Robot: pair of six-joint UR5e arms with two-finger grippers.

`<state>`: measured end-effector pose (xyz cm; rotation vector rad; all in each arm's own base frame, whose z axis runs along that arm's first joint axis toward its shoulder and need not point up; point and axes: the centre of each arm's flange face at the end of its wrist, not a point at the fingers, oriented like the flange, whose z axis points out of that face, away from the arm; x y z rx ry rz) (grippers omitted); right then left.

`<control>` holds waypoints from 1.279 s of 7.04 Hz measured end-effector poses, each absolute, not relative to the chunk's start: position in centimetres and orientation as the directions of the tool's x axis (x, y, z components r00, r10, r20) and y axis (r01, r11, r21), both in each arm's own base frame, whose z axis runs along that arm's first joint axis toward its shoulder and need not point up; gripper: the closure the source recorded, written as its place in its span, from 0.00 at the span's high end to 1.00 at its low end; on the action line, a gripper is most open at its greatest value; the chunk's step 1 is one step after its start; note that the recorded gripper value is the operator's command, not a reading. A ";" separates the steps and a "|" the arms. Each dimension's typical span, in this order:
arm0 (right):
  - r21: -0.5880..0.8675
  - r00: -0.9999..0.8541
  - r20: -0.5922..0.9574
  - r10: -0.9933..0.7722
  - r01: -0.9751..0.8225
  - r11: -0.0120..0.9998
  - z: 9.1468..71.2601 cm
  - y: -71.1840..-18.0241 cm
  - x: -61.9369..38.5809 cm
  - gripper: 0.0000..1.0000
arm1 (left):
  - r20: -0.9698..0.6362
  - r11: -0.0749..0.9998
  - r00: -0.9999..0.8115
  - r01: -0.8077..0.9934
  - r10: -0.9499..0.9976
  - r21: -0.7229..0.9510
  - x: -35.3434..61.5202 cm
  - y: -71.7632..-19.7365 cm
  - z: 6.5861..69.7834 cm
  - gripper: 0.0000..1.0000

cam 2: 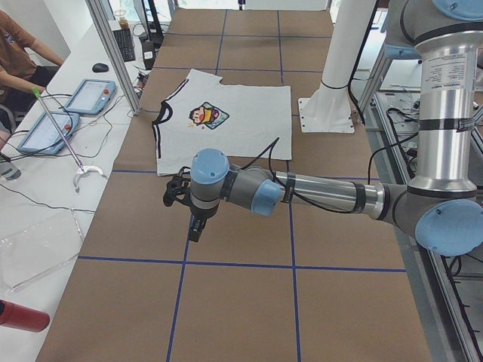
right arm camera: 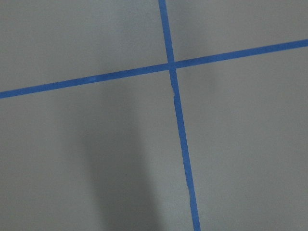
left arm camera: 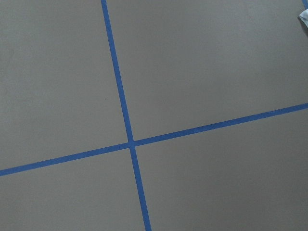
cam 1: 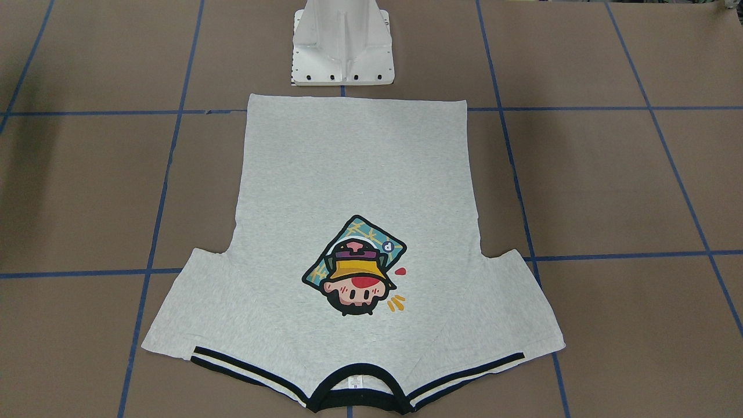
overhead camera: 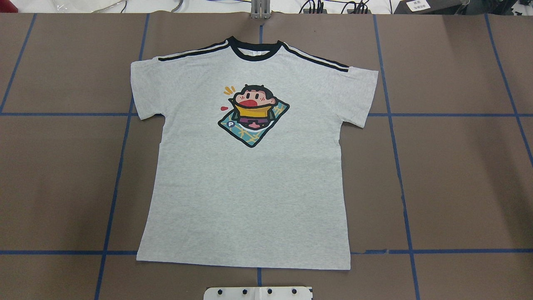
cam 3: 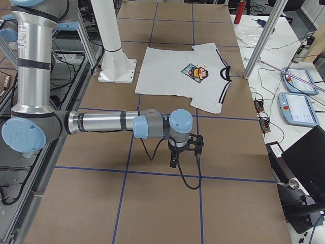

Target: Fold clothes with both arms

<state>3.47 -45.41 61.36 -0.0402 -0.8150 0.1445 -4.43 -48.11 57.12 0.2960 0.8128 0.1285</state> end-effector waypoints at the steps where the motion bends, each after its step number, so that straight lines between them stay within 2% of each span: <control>1: -0.062 0.673 0.729 0.123 -0.114 0.992 60.8 -45.6 3.4 1.00 | -0.700 0.949 0.676 -0.001 0.233 0.315 -4.3 -47.9 56.8 1.00; 4: -0.002 0.659 0.748 0.079 -0.117 0.993 60.8 -47.5 2.8 1.00 | -0.753 0.940 0.596 -0.009 0.278 0.340 -3.5 -47.3 54.8 1.00; 9: 0.030 0.620 0.784 0.046 -0.111 0.993 50.1 -62.6 -9.3 1.00 | -0.764 0.939 0.578 -0.010 0.286 0.343 -3.3 -47.3 54.4 1.00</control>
